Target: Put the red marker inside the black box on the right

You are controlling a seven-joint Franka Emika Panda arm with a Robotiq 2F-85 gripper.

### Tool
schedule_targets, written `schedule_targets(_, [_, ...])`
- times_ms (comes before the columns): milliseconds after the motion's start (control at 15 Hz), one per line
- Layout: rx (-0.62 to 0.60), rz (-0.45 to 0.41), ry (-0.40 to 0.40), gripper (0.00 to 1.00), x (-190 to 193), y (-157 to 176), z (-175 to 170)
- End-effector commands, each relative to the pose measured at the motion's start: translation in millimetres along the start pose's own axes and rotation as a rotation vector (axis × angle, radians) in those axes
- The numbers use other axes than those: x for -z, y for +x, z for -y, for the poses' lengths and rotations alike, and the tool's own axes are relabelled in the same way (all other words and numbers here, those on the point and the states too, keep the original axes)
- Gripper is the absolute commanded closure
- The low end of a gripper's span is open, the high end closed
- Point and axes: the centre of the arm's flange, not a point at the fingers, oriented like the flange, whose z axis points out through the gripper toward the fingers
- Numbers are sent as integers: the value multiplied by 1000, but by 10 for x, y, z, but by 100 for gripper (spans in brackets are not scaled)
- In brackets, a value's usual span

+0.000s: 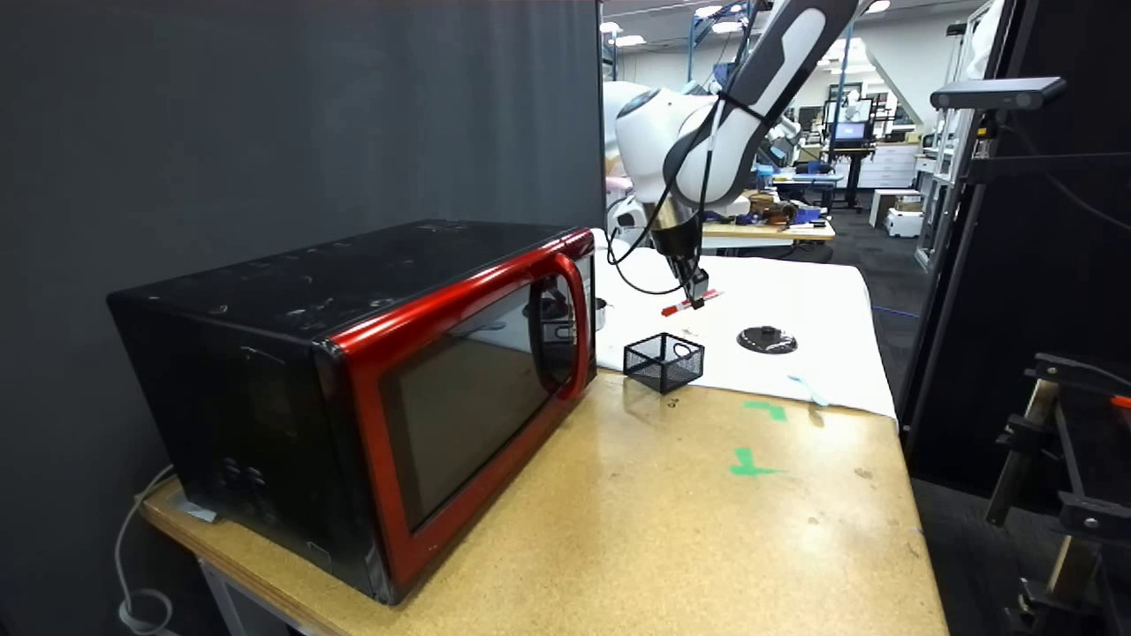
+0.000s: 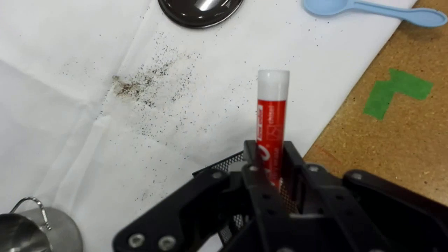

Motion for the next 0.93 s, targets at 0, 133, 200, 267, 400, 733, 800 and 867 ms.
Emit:
schedule_targets(0, [31,60,14,95,-387,261,-185])
schedule_targets(133, [35,54,20,95,-603,332,-182])
schedule_targets(200, [35,47,19,95,-673,351,-188])
schedule_targets(267, [34,38,20,56,-732,353,-209])
schedule_targets(400, [28,25,18,50,-791,337,-247])
schedule_targets(733, [12,13,5,15,-763,224,-323])
schedule_targets(800, [10,11,3,7,-751,209,-324])
schedule_targets(867, [11,9,1,0,-736,195,-319])
